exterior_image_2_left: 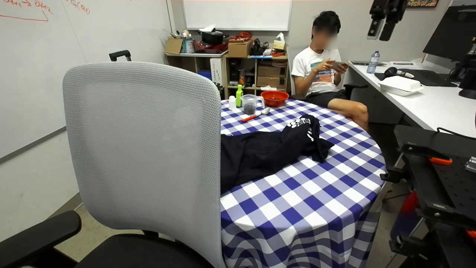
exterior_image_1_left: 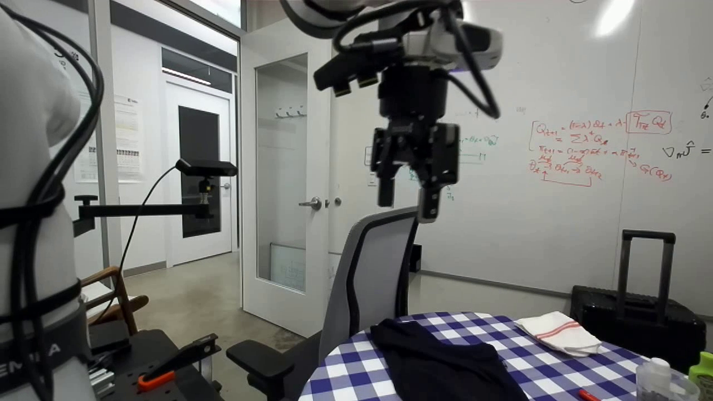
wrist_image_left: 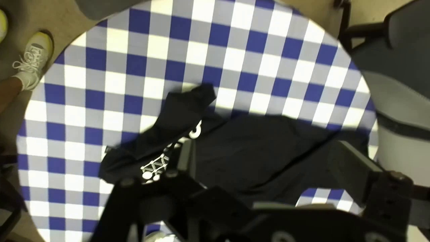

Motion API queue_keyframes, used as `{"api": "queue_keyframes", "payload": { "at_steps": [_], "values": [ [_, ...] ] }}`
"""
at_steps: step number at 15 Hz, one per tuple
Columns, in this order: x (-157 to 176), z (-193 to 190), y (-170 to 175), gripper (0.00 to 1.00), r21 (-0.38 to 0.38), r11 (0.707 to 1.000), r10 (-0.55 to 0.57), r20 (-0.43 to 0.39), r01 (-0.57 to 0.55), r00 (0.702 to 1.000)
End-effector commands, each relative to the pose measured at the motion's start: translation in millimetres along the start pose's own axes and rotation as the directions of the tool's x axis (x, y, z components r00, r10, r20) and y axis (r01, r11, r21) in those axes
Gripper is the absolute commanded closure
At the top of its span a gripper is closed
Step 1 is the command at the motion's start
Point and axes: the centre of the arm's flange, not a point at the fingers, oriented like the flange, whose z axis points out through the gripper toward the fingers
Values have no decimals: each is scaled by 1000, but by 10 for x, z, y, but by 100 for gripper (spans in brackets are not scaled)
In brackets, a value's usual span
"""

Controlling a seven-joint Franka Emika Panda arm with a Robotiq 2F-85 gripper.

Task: Pick up the black cloth from the chair and put it on the table

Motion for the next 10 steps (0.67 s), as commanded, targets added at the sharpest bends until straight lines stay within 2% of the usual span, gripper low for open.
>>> {"api": "queue_keyframes", "payload": {
  "at_steps": [1, 4, 6, 7, 10],
  "values": [
    [-550, 36, -448, 0, 45, 983, -180, 89, 177, 980],
    [-659, -75, -742, 0, 49, 942, -335, 123, 332, 934],
    [-636, -206, -959, 0, 51, 933, -360, 88, 356, 929],
    [-475, -93, -794, 0, 28, 949, -316, 110, 315, 942],
    [-522, -192, -942, 0, 29, 936, -352, 87, 351, 932]
  ]
}}
